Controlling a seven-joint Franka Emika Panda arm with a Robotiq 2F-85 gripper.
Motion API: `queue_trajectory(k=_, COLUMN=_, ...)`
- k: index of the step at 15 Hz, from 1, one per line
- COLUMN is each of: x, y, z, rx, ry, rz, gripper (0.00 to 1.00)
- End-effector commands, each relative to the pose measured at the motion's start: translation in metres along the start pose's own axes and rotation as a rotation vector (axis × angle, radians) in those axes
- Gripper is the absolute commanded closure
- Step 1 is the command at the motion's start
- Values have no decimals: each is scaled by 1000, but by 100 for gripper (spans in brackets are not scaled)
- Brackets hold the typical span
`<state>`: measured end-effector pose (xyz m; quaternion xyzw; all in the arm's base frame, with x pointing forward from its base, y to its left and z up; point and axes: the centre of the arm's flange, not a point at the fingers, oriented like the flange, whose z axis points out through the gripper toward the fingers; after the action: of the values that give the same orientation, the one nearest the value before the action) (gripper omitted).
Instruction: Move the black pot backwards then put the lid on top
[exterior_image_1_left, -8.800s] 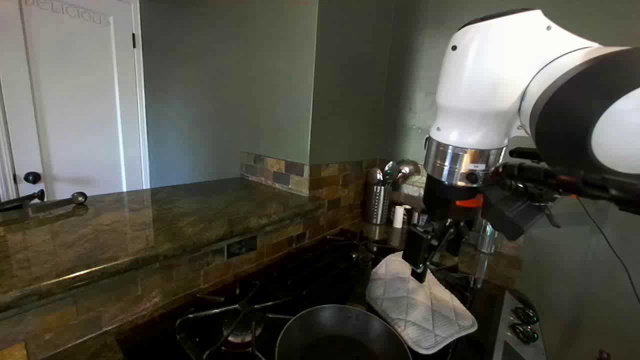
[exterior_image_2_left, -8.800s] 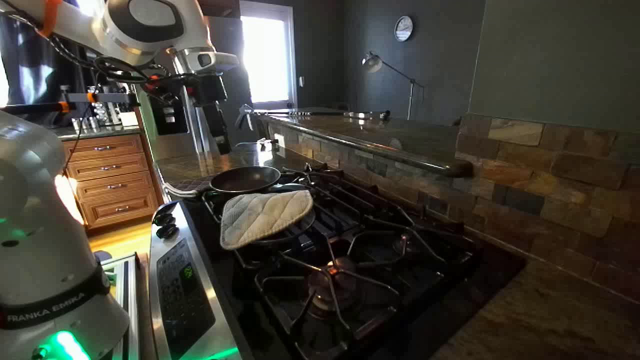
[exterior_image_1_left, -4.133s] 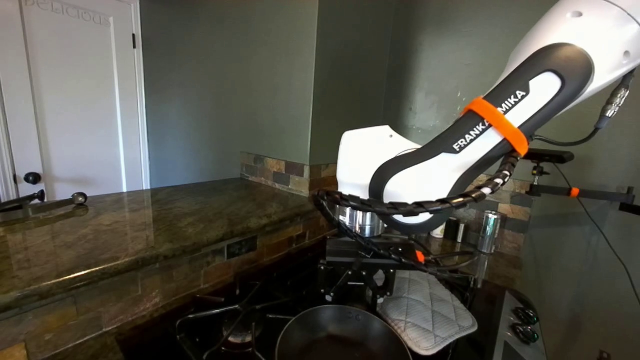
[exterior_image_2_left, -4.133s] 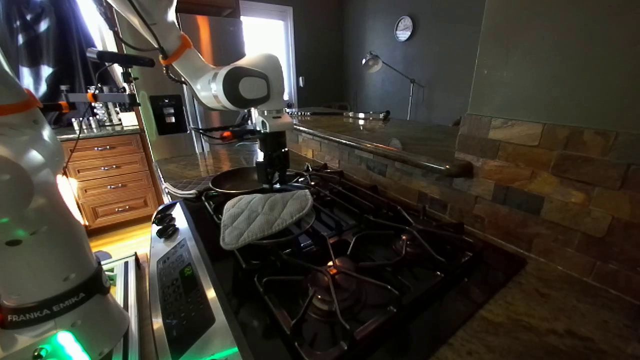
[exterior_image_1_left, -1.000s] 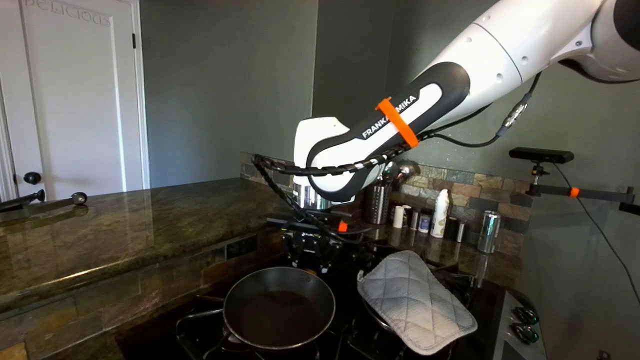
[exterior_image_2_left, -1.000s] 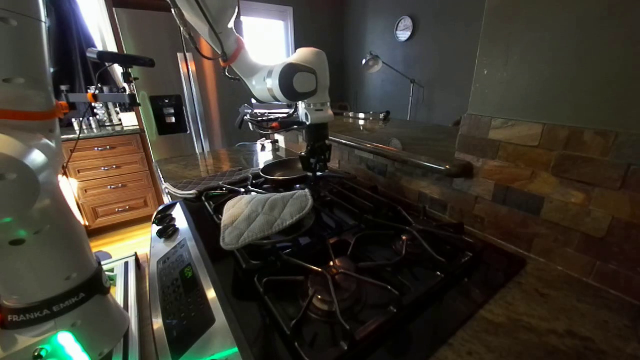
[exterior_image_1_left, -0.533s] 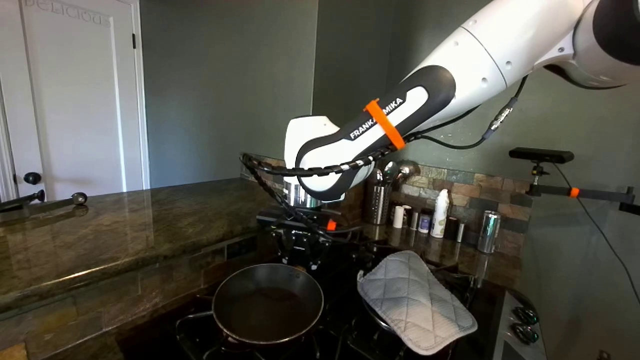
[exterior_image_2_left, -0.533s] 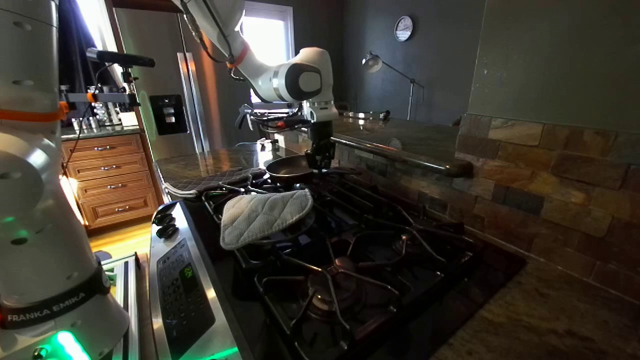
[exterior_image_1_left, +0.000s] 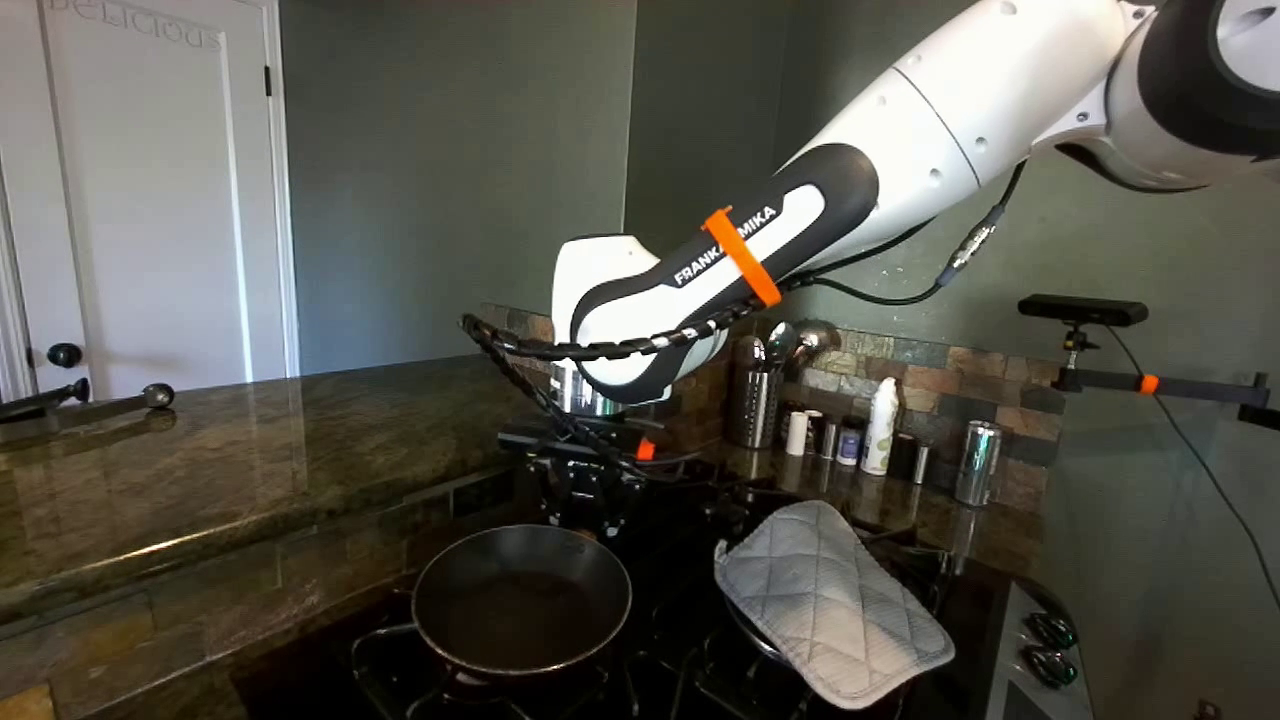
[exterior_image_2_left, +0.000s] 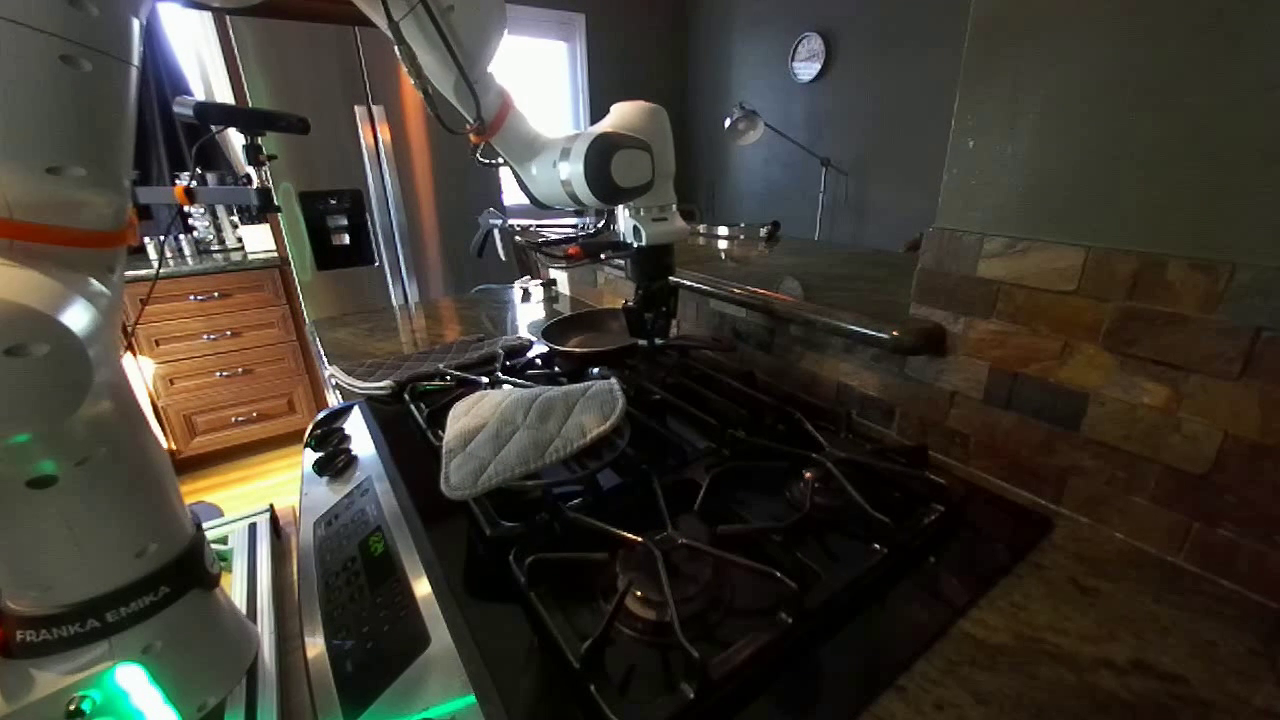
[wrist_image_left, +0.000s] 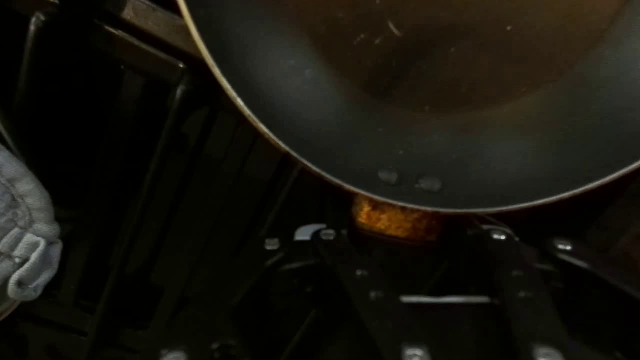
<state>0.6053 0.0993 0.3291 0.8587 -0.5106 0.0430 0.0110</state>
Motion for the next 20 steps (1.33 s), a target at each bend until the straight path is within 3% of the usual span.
queue_trajectory(k=1, x=-1, y=-17, z=0, rx=-27, ry=13, rz=-29, gripper=77)
queue_trajectory(k=8, x=-6, y=-25, z=-1, rx=-39, ry=23, rz=-48, gripper=76)
queue_trajectory(k=12, x=-7, y=-27, z=0, rx=-39, ry=28, rz=-51, gripper=22)
queue_trajectory(k=13, x=-7, y=-27, z=-1, rx=-39, ry=30, rz=-53, gripper=22)
queue_trajectory(k=16, x=-9, y=-24, z=-6, rx=-34, ry=33, rz=-59, gripper=0)
queue_trajectory(k=20, x=-19, y=-10, z=-19, rx=-52, ry=36, rz=-61, gripper=0)
